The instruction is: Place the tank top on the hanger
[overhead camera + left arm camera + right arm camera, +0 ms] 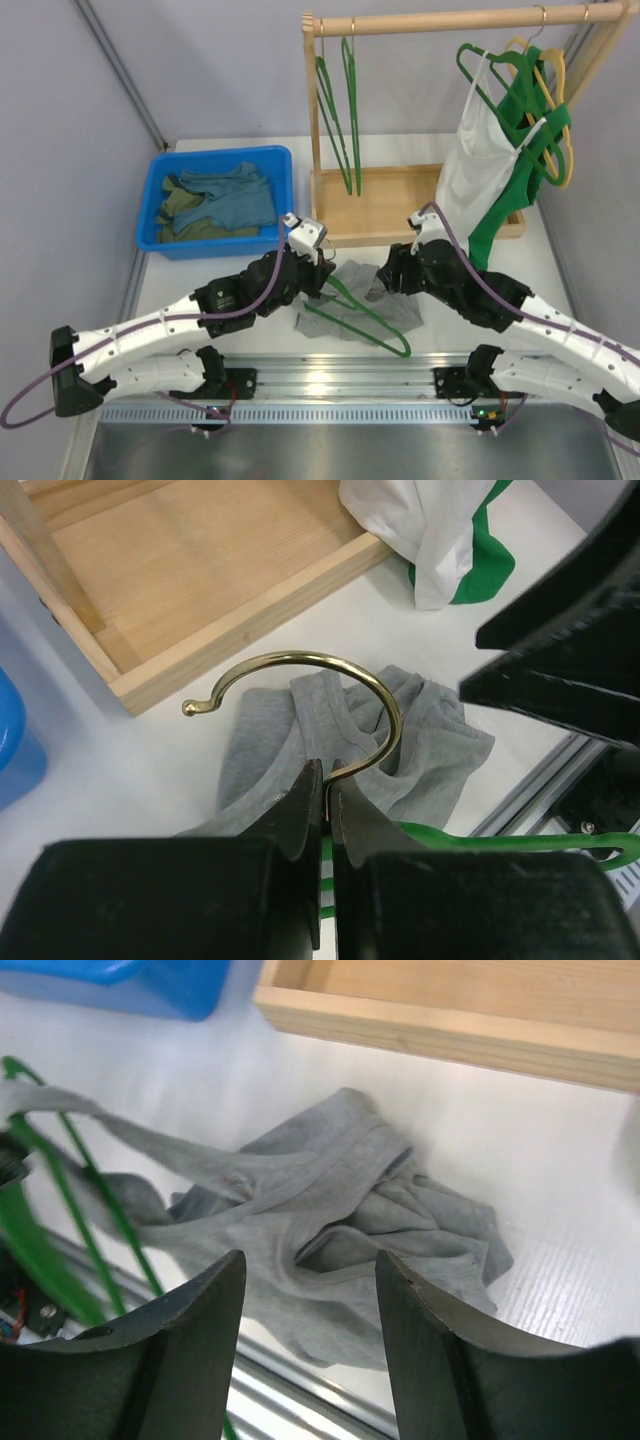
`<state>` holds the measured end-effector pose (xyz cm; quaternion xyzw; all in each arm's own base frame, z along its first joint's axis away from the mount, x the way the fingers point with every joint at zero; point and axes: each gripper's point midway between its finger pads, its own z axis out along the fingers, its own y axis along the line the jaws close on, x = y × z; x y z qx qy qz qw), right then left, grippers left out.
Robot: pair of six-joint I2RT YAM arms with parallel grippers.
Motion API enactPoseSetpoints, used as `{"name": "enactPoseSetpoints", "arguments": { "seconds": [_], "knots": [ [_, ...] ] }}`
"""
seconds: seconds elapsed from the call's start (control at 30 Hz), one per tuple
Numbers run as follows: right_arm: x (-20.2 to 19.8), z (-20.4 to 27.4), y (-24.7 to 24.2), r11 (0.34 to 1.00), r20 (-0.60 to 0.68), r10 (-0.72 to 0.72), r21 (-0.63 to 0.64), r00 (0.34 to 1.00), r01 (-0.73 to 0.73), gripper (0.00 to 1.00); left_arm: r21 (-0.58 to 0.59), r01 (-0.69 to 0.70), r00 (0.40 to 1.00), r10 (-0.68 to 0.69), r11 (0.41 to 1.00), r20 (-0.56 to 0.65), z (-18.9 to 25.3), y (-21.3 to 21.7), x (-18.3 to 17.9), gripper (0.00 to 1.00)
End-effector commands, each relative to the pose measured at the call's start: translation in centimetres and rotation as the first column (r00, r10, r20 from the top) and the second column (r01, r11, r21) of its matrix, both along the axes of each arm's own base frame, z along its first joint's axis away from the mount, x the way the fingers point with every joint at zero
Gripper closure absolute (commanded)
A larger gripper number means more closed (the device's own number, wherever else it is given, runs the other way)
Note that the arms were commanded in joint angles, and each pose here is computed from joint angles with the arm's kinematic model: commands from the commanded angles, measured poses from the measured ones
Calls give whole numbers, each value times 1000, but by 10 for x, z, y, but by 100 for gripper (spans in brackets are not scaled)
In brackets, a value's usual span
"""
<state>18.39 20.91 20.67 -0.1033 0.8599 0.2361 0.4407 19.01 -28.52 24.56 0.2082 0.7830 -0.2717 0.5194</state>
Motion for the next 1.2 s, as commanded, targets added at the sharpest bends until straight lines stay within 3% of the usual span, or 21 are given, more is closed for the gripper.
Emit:
{"name": "enactPoseSetpoints", "arguments": {
  "seconds": [0.0,0.23,0.53,1.17],
  "knots": [
    [21,-13,-6,993,-59,-110,-42,992,108,46,-68,33,999,-31,997,38,15,-4,-3,100],
    [59,-47,9,994,-176,-103,18,979,108,50,-74,53,998,-51,996,34,12,-3,-8,100],
    [71,-85,36,992,-297,-89,56,951,110,53,-80,49,998,-47,996,28,10,-1,-9,100],
    [80,-121,44,983,-349,-139,65,927,172,53,-82,30,999,-27,996,38,15,3,-7,100]
  ]
}}
